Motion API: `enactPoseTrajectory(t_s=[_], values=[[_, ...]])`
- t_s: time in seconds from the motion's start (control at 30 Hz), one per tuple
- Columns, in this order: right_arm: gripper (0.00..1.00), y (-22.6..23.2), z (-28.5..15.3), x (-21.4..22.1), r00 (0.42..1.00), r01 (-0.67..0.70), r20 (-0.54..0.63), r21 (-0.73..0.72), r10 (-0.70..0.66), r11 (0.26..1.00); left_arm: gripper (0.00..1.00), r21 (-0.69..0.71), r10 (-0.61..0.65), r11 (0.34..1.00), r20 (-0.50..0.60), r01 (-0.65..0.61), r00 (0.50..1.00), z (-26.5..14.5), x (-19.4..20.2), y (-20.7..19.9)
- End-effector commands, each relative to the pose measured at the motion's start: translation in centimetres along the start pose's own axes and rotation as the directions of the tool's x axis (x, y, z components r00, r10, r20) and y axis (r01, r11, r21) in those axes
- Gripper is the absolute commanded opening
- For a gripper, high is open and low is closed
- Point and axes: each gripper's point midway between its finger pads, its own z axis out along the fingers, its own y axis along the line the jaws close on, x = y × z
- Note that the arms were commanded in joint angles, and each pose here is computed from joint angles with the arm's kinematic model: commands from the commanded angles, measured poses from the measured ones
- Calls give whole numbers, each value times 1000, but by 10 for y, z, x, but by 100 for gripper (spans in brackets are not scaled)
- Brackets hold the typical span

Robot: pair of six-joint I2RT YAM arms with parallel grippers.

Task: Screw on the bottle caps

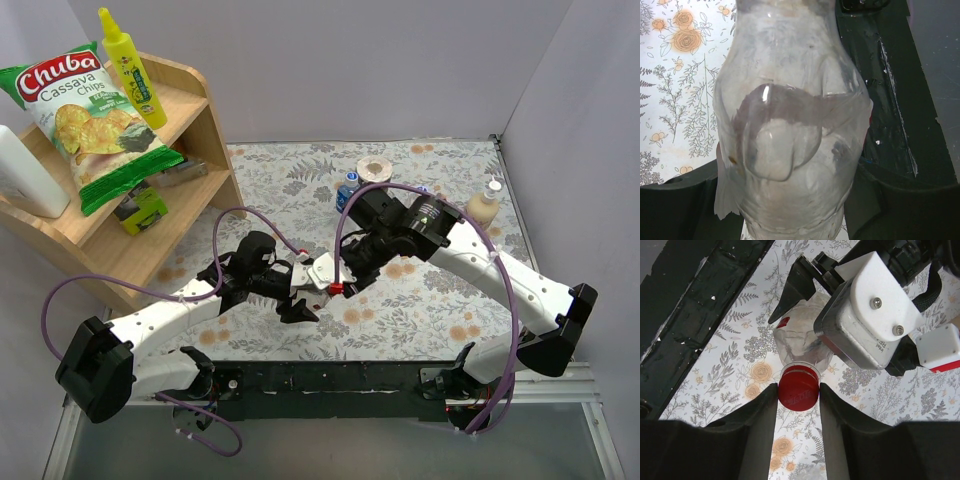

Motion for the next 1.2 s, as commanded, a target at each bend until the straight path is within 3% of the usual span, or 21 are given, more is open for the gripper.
enactPoseTrajectory(t_s=[0.0, 0.07, 0.17, 0.33, 0.37, 0.5, 0.57, 0.73, 0.83, 1.17], values=[[42, 5, -3, -6, 999, 32, 13, -18, -32, 999, 0, 12, 34, 999, 42, -34, 999, -2, -19, 2], [36, 7, 0, -2, 1000, 26, 2, -35, -26, 999, 0, 2, 22, 1000, 49, -22, 999, -2, -21, 3], [2, 8, 8, 5, 999, -41, -11, -35, 41, 999, 0, -48, 0, 999, 74, 4, 997, -2, -26, 10], [1, 0, 27, 22, 943, -330, -37, 14, 330, 944, 0, -198, 34, 980, 200, 7, 979, -10, -57, 32], [1, -1, 29, 22, 894, -446, -32, 24, 446, 895, 0, -225, 30, 974, 220, 20, 975, -12, -60, 36], [1, -8, 40, 19, 772, -635, 27, -4, 635, 773, 0, -305, 67, 952, 318, 36, 946, -21, -83, 46], [1, -15, 39, 21, 727, -685, 50, -12, 684, 729, 0, -311, 76, 950, 326, 31, 942, -20, -86, 48], [1, -29, 41, 25, 549, -828, 90, -77, 831, 555, 0, -410, 86, 910, 344, 68, 935, -25, -92, 64], [1, -34, 46, 25, 494, -860, 92, -97, 865, 502, 0, -439, 59, 892, 356, 111, 933, -25, -92, 69], [1, -36, 49, 29, 453, -874, 92, -152, 887, 462, 0, -458, 136, 889, 270, 3, 953, -25, -75, 61]])
